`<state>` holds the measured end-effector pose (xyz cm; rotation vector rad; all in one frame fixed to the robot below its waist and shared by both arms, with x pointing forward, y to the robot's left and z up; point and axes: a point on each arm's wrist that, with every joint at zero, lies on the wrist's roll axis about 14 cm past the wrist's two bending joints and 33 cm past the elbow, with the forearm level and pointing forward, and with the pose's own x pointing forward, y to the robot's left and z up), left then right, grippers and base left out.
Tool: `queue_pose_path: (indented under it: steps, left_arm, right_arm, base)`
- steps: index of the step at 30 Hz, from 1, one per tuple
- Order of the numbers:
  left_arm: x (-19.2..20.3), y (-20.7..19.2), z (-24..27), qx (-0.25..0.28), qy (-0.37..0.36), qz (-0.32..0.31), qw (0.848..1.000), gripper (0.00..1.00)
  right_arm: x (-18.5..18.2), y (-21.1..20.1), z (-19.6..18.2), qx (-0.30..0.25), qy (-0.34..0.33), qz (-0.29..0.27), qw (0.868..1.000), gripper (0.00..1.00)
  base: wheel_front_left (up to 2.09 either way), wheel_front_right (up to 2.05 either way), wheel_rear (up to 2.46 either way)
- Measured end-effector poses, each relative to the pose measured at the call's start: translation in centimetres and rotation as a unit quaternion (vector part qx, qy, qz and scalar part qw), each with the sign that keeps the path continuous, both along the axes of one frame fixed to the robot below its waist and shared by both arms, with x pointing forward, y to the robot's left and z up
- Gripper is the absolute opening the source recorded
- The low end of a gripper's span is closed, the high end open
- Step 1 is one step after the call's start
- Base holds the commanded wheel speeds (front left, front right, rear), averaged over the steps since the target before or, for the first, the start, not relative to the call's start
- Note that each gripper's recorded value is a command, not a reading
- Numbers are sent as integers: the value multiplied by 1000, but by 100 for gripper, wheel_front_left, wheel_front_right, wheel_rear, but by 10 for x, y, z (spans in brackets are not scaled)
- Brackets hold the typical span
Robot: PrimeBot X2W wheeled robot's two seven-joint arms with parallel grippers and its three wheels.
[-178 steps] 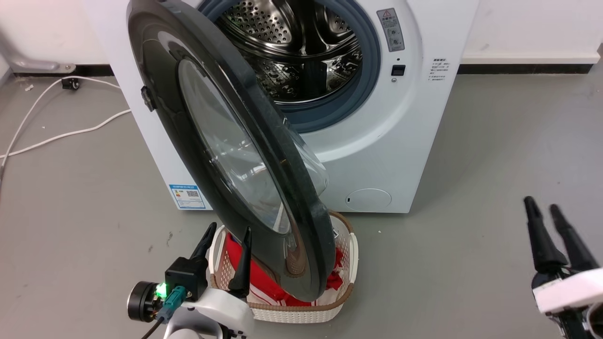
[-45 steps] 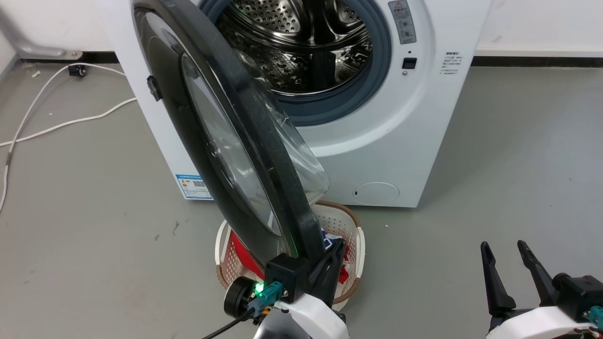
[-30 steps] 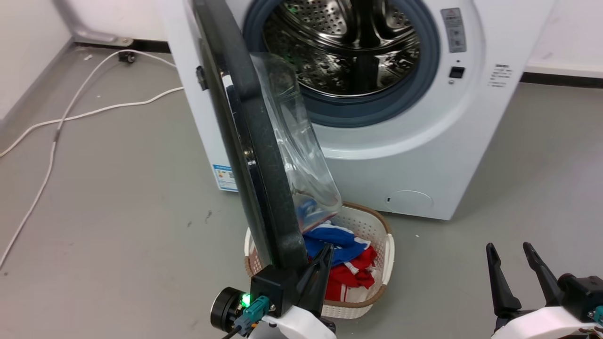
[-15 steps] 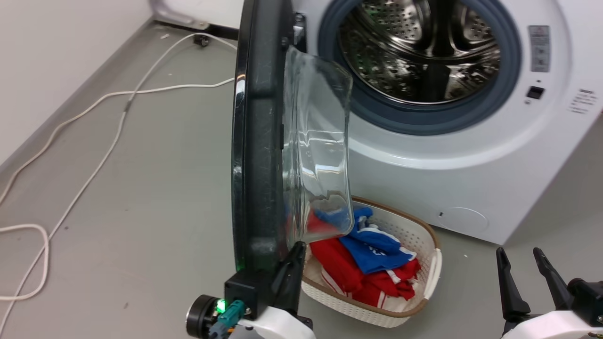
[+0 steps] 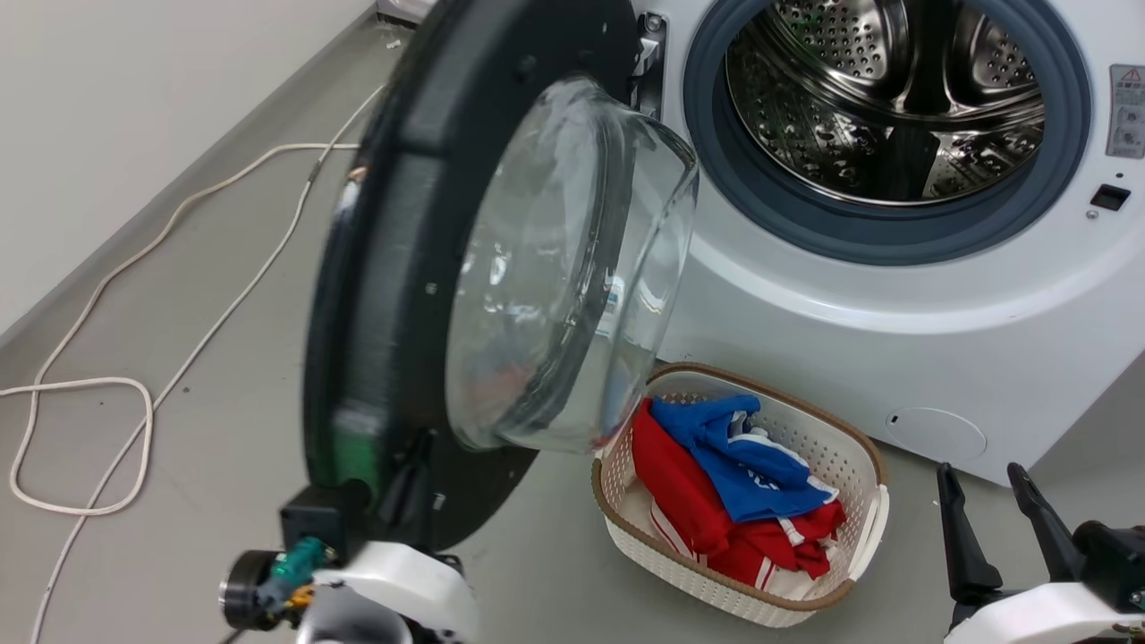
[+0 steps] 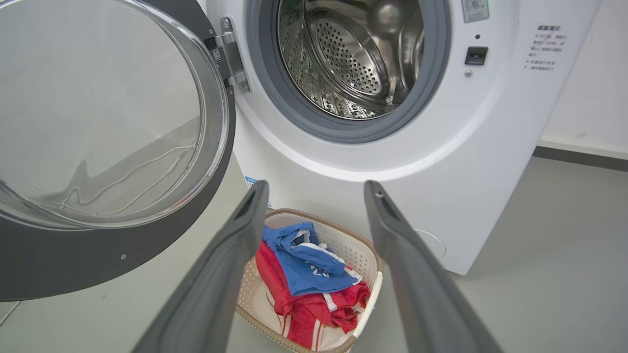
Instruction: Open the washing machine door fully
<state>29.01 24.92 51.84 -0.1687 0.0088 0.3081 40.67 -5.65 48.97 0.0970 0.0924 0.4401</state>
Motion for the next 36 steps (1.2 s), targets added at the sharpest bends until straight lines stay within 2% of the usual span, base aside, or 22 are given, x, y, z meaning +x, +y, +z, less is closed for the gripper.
queue_pose_path:
  steps: [12,26,36]
  left_arm:
    - [11,71,-10,26,25,63,997,0]
    - [25,159,-11,45,46,144,987,0]
    - [38,194,-9,51,56,171,982,0]
  right_arm:
    - [7,-16,-12,-2,16,-18,1000,100]
    - [28,-38,-30,-9,34,-36,999,100]
    - [40,-43,-37,-16,37,-34,999,100]
  base:
    - [0,0,0]
    - [0,0,0]
    - [0,0,0]
